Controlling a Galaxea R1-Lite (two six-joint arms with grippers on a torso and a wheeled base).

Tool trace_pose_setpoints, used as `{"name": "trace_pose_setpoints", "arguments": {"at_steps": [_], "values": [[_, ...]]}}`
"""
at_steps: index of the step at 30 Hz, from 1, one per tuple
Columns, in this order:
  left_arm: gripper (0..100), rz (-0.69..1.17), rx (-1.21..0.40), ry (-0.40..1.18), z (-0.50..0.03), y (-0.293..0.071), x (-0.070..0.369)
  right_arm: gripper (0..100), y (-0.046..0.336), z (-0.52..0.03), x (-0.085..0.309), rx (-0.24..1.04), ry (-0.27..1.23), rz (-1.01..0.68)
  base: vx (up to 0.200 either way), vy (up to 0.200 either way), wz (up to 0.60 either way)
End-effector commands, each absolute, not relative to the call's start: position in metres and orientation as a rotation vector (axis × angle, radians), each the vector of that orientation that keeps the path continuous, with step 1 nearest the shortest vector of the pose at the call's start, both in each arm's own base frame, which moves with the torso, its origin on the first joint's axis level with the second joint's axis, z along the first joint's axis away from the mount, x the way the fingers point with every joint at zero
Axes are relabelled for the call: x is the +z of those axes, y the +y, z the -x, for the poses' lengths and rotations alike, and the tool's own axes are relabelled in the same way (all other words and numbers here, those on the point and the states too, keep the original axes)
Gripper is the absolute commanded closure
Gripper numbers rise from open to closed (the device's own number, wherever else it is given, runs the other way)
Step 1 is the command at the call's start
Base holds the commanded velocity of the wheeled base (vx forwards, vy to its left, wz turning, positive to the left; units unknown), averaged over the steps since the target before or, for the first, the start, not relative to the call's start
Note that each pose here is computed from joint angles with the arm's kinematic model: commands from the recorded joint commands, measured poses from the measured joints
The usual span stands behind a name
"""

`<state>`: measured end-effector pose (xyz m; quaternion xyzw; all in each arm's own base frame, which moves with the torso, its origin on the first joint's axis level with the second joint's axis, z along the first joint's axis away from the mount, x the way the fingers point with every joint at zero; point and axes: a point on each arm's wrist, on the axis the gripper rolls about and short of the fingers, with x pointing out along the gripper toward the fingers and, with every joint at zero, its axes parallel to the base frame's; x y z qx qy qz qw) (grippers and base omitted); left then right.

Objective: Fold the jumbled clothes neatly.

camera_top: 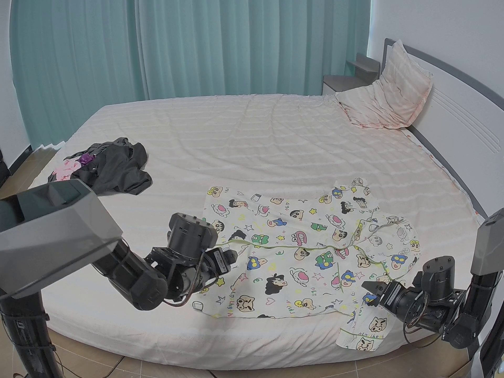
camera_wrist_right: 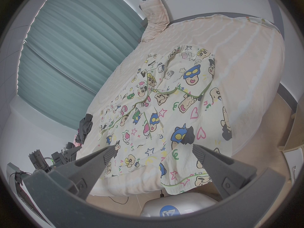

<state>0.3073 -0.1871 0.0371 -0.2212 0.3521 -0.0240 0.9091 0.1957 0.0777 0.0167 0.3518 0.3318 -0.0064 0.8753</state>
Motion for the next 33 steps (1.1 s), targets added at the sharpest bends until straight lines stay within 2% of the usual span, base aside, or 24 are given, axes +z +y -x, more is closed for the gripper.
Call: {"name": "trace_pose_setpoints", "arguments": {"at_steps": [1,4,9,17,21,25,33], "values": [[0,0.515,-0.038,0.667,-0.313,-0.176,0.058,0,0.076,-0.192,0.015,-0.022,0.708,-0.73,0.0,0.0,0.0],[0,0.57,-0.022,0.664,-0.318,-0.178,0.056,0,0.076,-0.192,0.015,-0.022,0.708,-0.73,0.0,0.0,0.0],[0,0.608,-0.035,0.705,-0.334,-0.183,0.027,0,0.076,-0.192,0.015,-0.02,0.709,-0.729,0.0,0.0,0.0],[0,0.682,-0.186,0.794,-0.345,-0.175,0.004,0,0.076,-0.192,0.015,-0.02,0.709,-0.729,0.0,0.0,0.0],[0,0.692,-0.218,0.771,-0.344,-0.176,-0.006,0,0.076,-0.192,0.015,-0.02,0.709,-0.73,0.0,0.0,0.0],[0,0.724,-0.33,0.761,-0.339,-0.175,-0.008,0,0.076,-0.192,0.015,-0.02,0.711,-0.73,0.0,0.0,0.0],[0,0.634,-0.444,0.776,-0.333,-0.175,-0.012,0,0.076,-0.192,0.016,-0.018,0.708,-0.731,0.0,0.0,0.0]]}}
